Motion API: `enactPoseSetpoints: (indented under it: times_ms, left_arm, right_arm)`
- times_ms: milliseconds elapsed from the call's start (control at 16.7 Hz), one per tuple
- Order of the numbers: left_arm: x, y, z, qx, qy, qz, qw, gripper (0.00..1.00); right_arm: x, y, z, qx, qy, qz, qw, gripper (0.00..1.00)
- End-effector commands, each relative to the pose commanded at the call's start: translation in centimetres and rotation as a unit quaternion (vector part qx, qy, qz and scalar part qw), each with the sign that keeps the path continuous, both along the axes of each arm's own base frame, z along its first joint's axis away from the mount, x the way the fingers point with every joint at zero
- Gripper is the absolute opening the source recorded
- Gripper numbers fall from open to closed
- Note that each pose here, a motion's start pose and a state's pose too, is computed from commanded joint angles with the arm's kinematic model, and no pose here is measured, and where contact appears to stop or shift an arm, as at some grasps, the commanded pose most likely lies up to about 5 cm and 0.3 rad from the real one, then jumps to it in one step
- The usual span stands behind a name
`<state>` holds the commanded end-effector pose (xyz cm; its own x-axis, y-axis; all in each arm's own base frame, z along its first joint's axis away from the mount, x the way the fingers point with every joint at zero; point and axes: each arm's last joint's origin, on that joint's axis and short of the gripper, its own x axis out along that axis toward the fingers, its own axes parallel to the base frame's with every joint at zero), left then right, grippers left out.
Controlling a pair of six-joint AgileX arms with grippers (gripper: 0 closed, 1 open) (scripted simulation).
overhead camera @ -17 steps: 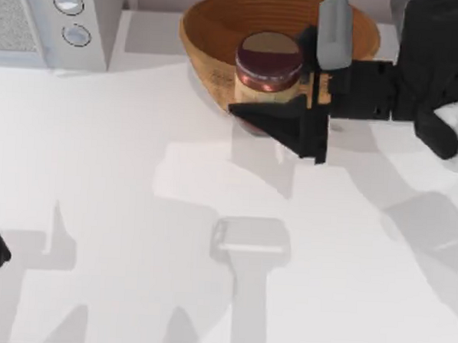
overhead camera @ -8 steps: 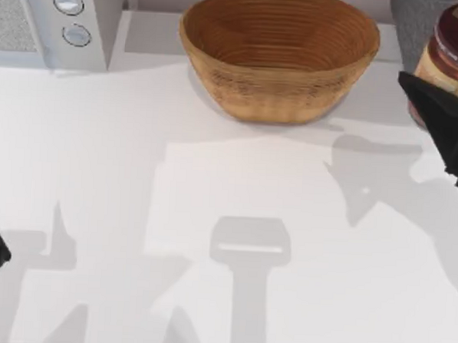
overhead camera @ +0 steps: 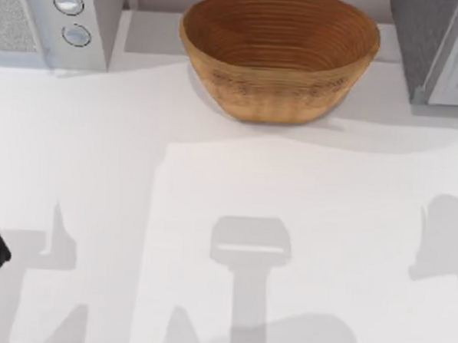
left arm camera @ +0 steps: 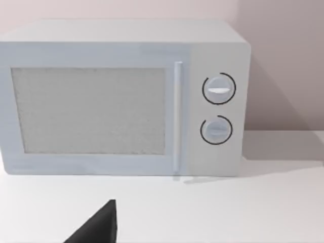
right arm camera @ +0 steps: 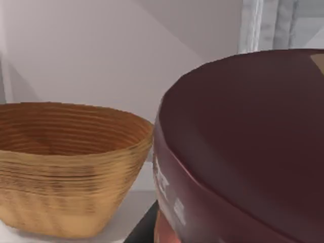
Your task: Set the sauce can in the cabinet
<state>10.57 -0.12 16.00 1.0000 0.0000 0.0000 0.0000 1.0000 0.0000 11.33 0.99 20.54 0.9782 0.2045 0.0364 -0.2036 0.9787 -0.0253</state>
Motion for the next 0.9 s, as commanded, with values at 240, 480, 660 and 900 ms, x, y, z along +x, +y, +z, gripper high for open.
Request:
enactPoseSetpoints:
  times_ms: [240, 480, 660, 900]
  left_arm:
    - [0.0, 0.0, 0.0, 0.000, 0.000, 0.000, 1.000, 1.00]
    - [0.0, 0.0, 0.0, 0.000, 0.000, 0.000, 1.000, 1.00]
    - [0.0, 0.0, 0.0, 0.000, 0.000, 0.000, 1.000, 1.00]
    - [0.0, 0.0, 0.0, 0.000, 0.000, 0.000, 1.000, 1.00]
  right_arm:
    - [-0.7, -1.0, -3.9, 0.010, 0.015, -0.088, 0.996, 0.00]
    - [-0.8, -1.1, -4.5, 0.011, 0.019, -0.103, 0.994, 0.00]
    - [-0.7, -1.1, -4.5, 0.011, 0.020, -0.100, 0.995, 0.00]
    - [-0.7, -0.9, -1.9, 0.013, 0.027, -0.092, 0.995, 0.00]
